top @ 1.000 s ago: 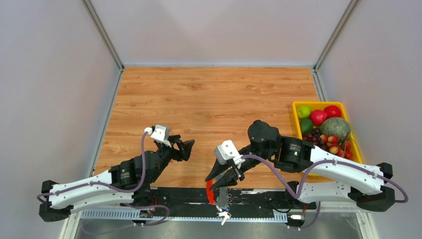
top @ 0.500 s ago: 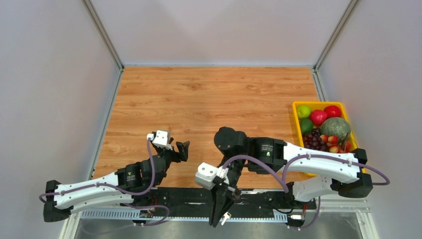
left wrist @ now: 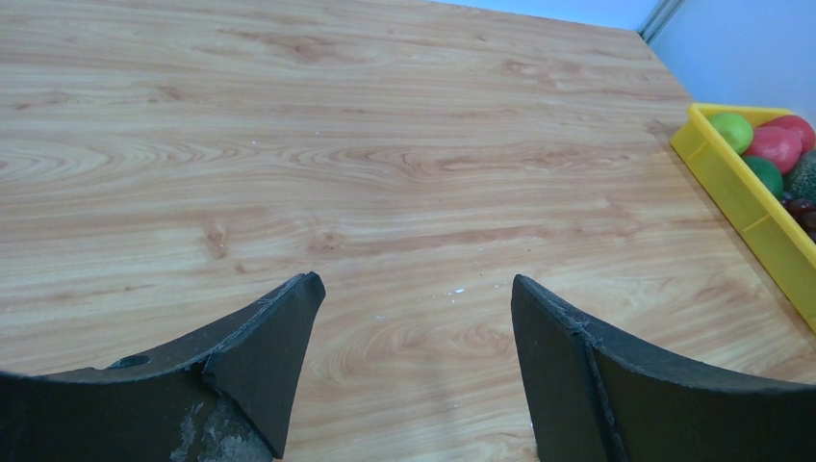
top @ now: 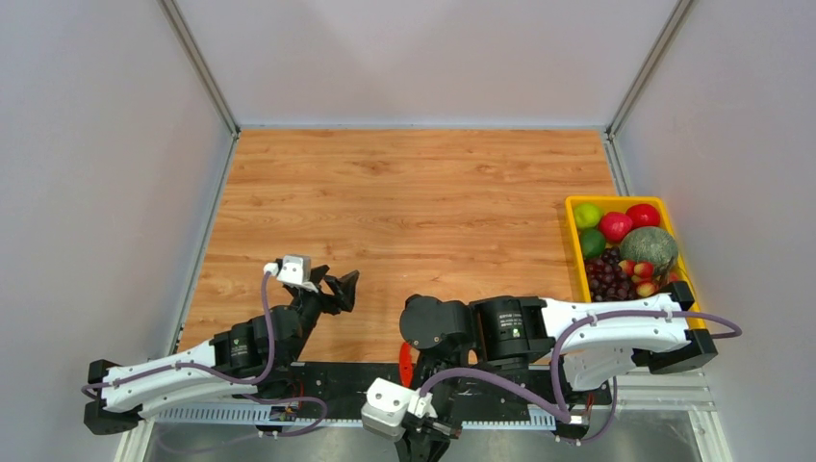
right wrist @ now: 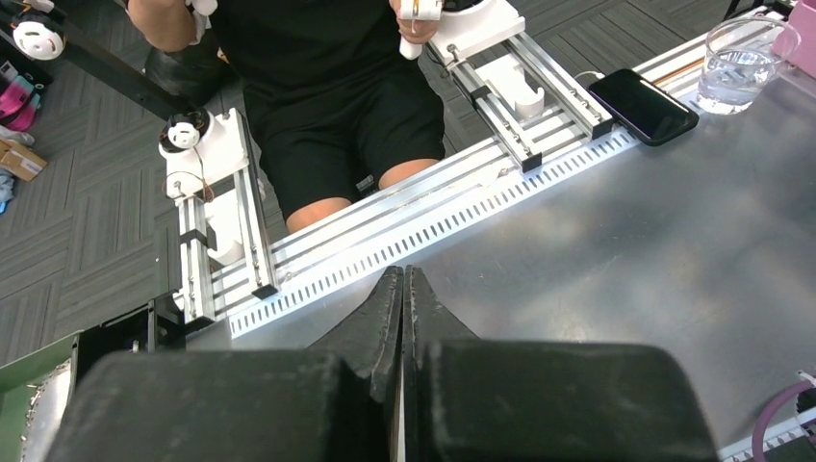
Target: Put the keys on the keyring
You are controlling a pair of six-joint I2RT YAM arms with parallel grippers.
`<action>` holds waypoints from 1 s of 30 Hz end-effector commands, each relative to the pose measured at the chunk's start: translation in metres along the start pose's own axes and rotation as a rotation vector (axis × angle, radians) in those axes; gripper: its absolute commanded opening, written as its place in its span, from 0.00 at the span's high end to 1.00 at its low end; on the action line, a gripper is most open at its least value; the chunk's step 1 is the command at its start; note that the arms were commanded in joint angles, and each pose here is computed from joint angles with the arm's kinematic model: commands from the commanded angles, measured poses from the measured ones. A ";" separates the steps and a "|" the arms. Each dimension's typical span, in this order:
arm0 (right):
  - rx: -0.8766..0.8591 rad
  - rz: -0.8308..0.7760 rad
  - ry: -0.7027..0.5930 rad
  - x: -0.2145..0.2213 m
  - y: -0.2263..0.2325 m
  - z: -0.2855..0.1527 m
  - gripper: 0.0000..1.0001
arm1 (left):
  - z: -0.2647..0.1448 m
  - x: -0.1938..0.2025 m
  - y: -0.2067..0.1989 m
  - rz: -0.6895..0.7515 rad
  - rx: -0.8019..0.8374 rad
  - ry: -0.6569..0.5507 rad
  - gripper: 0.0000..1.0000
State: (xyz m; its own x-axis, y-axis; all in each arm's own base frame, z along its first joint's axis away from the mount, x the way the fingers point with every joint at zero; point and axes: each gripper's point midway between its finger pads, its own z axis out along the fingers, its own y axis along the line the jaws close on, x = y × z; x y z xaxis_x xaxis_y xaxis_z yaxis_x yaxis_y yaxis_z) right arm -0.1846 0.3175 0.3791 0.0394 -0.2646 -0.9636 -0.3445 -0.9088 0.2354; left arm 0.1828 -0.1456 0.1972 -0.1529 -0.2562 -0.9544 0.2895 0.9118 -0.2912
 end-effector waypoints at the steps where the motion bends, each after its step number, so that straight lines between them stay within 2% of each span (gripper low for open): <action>1: 0.031 -0.028 -0.018 -0.017 0.002 0.006 1.00 | 0.000 0.002 0.003 0.015 -0.010 0.003 0.18; 20: 0.051 -0.036 -0.021 -0.020 0.008 0.008 0.98 | 0.001 0.006 0.006 0.032 -0.031 0.013 0.17; 22: 0.053 -0.036 -0.021 -0.021 0.008 0.008 0.94 | 0.001 0.006 0.006 0.033 -0.031 0.013 0.17; 23: 0.055 -0.038 -0.021 -0.021 0.008 0.008 0.88 | 0.001 0.006 0.006 0.034 -0.032 0.014 0.17; 24: 0.065 -0.041 -0.022 -0.021 0.007 0.007 0.78 | 0.001 0.006 0.006 0.036 -0.032 0.014 0.17; 26: 0.114 -0.063 -0.026 -0.022 0.001 0.005 0.67 | 0.001 0.006 0.005 0.036 -0.030 0.015 0.17; 27: 0.162 -0.076 -0.029 -0.024 -0.005 0.002 0.67 | 0.001 0.006 0.005 0.037 -0.031 0.016 0.17; 28: 0.234 -0.089 -0.032 -0.025 -0.013 -0.002 0.71 | 0.001 0.007 0.005 0.038 -0.030 0.017 0.17; 30: 0.482 -0.088 -0.035 -0.025 -0.047 -0.022 0.73 | 0.002 0.008 0.005 0.041 -0.030 0.017 0.17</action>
State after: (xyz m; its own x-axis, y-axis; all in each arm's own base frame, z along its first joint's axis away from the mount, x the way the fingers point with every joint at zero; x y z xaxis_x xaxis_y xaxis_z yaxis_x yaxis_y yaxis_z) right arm -0.1862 0.3358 0.3785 0.0482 -0.2633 -0.9635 -0.4854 -0.8493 0.2077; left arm 0.1837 -0.1439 0.1904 -0.1600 -0.2226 -0.9617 0.2754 0.9255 -0.2601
